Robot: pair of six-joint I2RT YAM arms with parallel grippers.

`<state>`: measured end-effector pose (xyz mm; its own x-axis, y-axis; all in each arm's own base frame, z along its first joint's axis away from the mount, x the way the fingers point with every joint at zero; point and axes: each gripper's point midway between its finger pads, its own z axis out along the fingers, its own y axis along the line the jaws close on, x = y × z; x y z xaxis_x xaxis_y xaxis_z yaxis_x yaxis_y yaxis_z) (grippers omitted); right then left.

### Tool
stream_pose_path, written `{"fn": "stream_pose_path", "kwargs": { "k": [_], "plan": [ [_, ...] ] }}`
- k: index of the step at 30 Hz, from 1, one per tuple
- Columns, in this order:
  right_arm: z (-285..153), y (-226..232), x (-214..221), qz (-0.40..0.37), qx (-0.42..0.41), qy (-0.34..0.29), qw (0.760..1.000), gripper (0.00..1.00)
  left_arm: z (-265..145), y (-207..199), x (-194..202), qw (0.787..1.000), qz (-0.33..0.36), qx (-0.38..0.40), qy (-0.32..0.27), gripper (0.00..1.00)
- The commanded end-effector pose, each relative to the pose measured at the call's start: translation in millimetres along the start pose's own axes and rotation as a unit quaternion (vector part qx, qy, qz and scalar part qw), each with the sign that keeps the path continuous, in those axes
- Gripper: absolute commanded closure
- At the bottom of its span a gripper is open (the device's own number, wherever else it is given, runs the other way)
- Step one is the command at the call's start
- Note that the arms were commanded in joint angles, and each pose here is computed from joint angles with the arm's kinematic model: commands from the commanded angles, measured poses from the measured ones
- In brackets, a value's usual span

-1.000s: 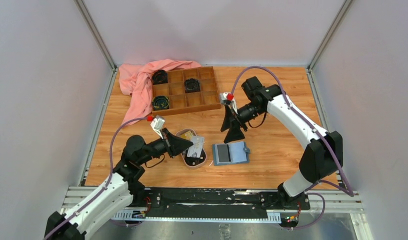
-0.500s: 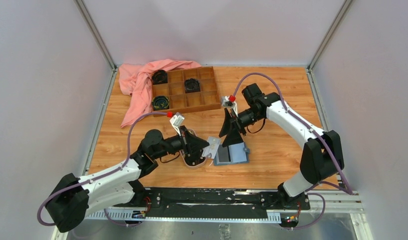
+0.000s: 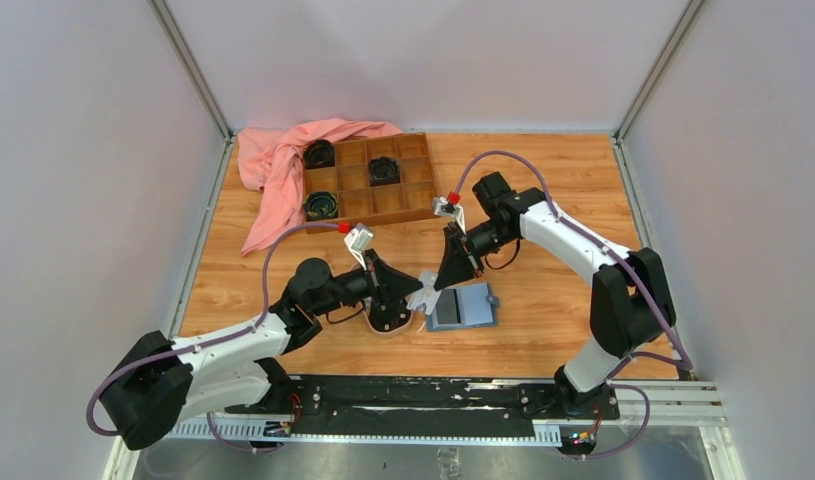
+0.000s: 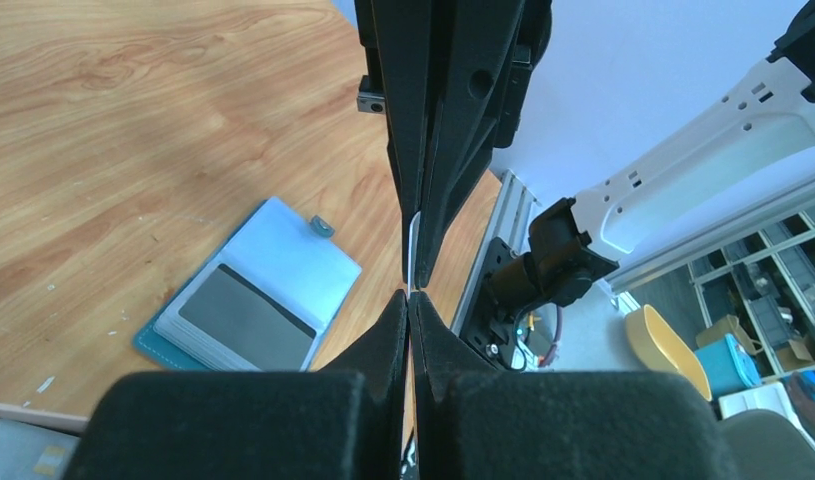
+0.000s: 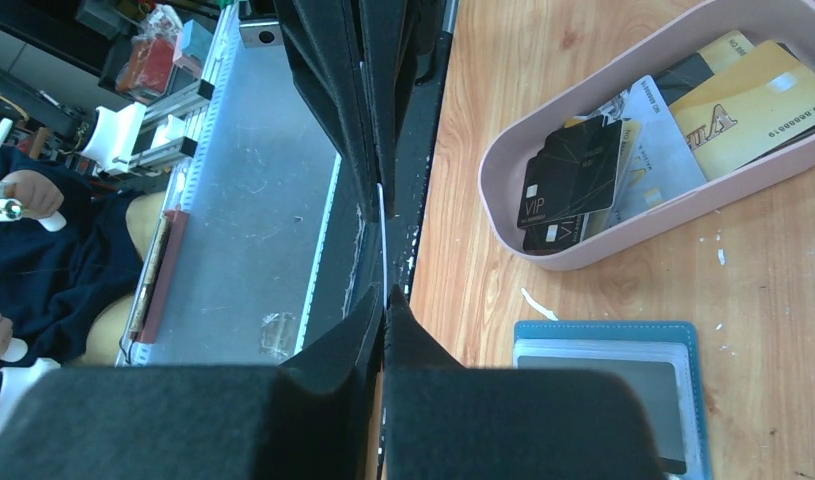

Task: Put the credit cards into the card holder
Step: Pick up the credit card from the storage box.

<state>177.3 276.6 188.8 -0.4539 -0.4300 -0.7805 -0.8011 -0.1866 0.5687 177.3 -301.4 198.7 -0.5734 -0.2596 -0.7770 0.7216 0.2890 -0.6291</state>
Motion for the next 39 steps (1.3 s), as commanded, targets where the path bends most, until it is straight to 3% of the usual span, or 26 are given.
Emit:
{"fn": "stream_pose_path", "kwargs": {
  "k": [1,5,9,14,19,26,32,35,39],
  "plan": [
    [4.3,6.1,-1.1,0.008,-0.017,-0.005,1.0,1.0,2.9,-11.5,-13.2,0.999,0.016,0.022,-0.026,0.95],
    [3.1,4.6,2.7,-0.003,-0.007,0.004,1.0,1.0,-4.1,-12.4,-4.7,0.999,0.031,0.03,-0.015,0.57],
    [-4.3,-9.8,22.4,-0.03,0.037,0.063,0.997,1.0,-16.9,-6.5,5.6,0.998,0.047,0.034,0.026,0.37],
    [-10.0,-3.1,32.9,-0.054,0.01,0.116,0.992,1.0,-25.3,-4.8,12.1,0.993,0.073,0.049,0.077,0.32],
    [-6.3,-0.8,44.4,-0.049,-0.008,0.153,0.987,1.0,-15.3,-2.8,21.1,0.988,0.071,0.07,0.12,0.34],
    [-1.9,0.4,45.8,-0.047,-0.017,0.16,0.986,1.0,4.3,0.4,26.1,0.984,0.06,0.078,0.148,0.38],
    [-4.0,4.8,36.2,-0.04,-0.024,0.143,0.989,1.0,10.5,6.7,31.5,0.983,0.063,0.072,0.157,0.43],
    [-10.0,7.5,23.5,-0.031,-0.024,0.1,0.994,1.0,2.2,8.9,34.2,0.985,0.07,0.061,0.148,0.42],
    [-15.6,9.1,10.2,-0.011,-0.026,0.048,0.998,1.0,-9.1,6.7,25.6,0.994,0.053,0.042,0.087,0.41]
  ]
}}
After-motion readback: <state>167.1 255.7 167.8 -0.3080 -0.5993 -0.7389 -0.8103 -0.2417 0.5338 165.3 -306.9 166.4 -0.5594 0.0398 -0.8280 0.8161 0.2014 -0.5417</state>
